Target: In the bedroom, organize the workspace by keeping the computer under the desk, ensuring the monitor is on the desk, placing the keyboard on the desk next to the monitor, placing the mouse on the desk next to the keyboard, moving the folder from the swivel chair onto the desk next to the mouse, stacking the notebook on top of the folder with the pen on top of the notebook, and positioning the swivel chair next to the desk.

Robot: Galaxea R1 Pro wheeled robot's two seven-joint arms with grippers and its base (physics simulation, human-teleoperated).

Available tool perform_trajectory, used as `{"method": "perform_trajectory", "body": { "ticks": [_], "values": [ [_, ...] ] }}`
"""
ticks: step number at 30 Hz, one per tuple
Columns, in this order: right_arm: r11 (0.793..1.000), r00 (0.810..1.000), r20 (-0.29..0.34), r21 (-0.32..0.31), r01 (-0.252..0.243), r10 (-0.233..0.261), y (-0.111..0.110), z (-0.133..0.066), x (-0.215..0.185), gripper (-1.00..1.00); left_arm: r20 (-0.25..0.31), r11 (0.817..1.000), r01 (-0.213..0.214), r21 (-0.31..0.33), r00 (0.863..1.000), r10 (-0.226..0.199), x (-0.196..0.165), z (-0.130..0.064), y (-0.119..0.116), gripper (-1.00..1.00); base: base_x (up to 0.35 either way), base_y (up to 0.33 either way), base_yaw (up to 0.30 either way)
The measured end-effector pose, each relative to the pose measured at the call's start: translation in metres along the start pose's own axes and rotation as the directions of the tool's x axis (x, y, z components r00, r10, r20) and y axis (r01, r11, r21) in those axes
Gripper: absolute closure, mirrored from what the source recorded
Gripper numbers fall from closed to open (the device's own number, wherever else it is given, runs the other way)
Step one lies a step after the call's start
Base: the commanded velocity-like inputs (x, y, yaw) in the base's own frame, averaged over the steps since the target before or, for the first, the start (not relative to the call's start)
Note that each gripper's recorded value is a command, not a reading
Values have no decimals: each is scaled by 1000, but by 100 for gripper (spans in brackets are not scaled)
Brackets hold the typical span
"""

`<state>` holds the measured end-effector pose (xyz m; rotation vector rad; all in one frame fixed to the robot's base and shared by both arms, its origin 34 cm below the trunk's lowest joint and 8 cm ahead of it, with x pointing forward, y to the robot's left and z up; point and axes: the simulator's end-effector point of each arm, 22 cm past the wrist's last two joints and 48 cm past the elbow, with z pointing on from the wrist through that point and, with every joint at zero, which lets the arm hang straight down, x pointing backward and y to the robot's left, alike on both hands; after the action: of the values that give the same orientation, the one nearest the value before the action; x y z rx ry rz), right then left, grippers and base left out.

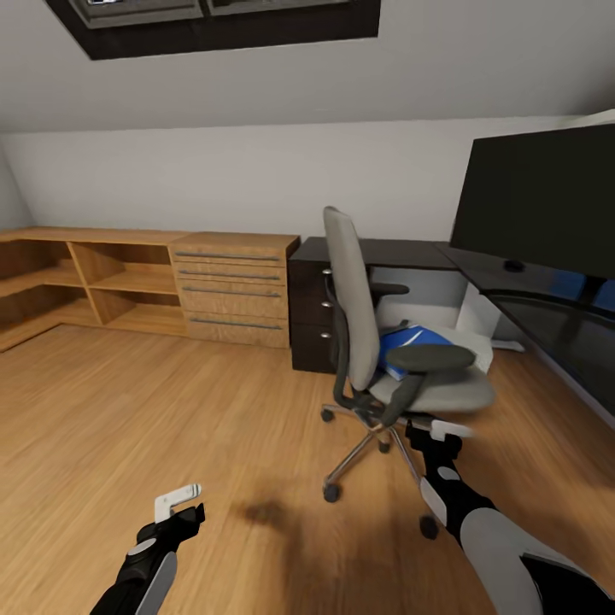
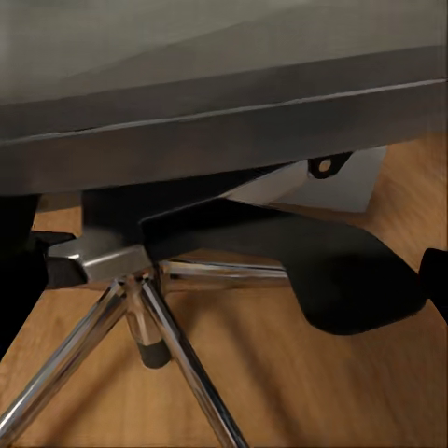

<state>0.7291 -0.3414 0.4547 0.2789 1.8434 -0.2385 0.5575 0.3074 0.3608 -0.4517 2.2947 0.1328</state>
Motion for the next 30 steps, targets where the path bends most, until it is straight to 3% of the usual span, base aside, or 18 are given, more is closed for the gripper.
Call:
{"method": "perform_trajectory", "body": {
  "ticks": [18, 30],
  "values": [
    [1000, 1000, 8, -5, -5, 5, 3, -3, -6, -100, 13, 1000, 4, 5, 1000, -4, -6, -3, -2, -100, -5, 0, 191],
    [1000, 1000, 7, -7, -3, 3, 3, -3, -6, -100, 12, 1000, 3, 7, 1000, -3, -5, -3, -3, -100, -304, -8, 7]
  ]
}}
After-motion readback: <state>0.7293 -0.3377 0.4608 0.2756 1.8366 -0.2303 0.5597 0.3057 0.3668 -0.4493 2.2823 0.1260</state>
